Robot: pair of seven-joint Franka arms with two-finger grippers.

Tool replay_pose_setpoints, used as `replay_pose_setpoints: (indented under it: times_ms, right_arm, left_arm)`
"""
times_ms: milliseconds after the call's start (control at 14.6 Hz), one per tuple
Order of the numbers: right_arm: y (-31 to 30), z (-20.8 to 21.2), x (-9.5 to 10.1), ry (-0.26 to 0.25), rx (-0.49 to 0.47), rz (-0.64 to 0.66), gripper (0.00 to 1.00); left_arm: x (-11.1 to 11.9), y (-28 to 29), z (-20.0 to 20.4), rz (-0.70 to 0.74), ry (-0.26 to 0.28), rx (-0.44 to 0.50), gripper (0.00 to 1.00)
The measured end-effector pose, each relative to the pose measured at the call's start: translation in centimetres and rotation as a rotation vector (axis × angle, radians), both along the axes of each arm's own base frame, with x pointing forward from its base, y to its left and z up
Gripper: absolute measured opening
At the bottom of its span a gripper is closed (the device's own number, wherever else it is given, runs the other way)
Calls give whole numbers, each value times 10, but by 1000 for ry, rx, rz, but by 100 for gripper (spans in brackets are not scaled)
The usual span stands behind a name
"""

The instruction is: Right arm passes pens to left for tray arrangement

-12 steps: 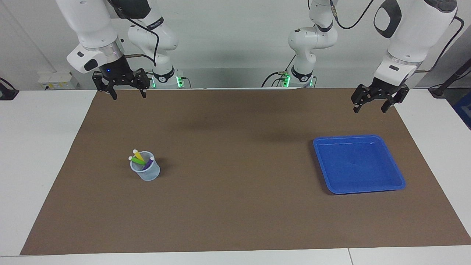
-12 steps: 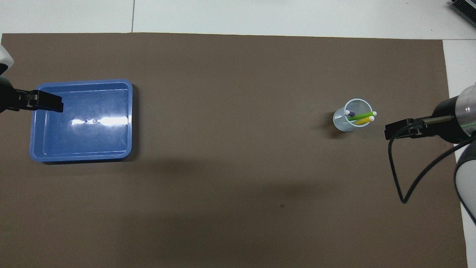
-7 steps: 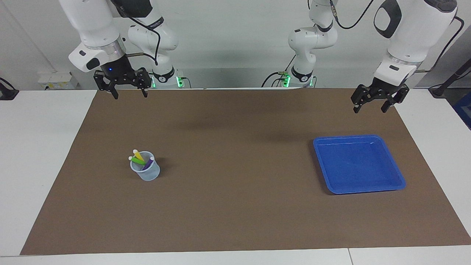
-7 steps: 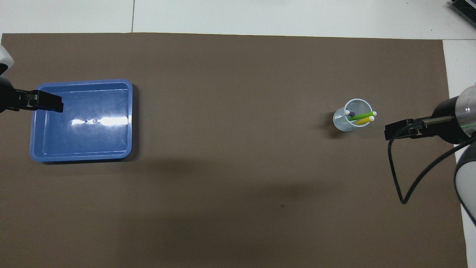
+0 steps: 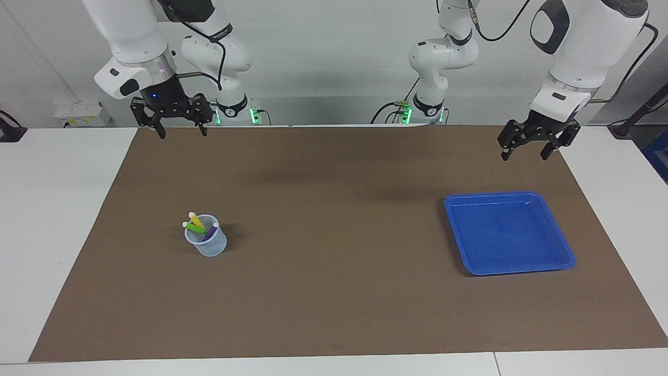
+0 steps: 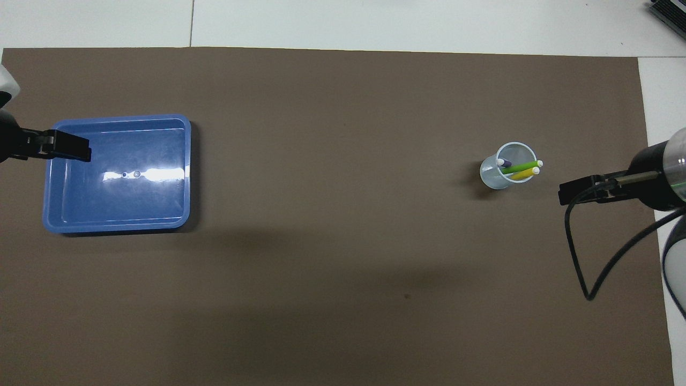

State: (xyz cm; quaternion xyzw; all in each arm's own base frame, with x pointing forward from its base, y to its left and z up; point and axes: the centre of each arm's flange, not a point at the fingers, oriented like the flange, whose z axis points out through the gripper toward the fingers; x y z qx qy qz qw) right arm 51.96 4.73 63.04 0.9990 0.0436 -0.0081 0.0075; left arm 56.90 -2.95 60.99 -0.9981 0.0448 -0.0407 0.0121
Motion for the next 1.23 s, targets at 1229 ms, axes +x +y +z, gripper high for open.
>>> replay_pose_setpoints:
  times_ms: [1229]
  right_arm:
    - [-9,-170,65,-52,53,162,100]
  left_arm:
    - [0,1,0,2,0,0,100]
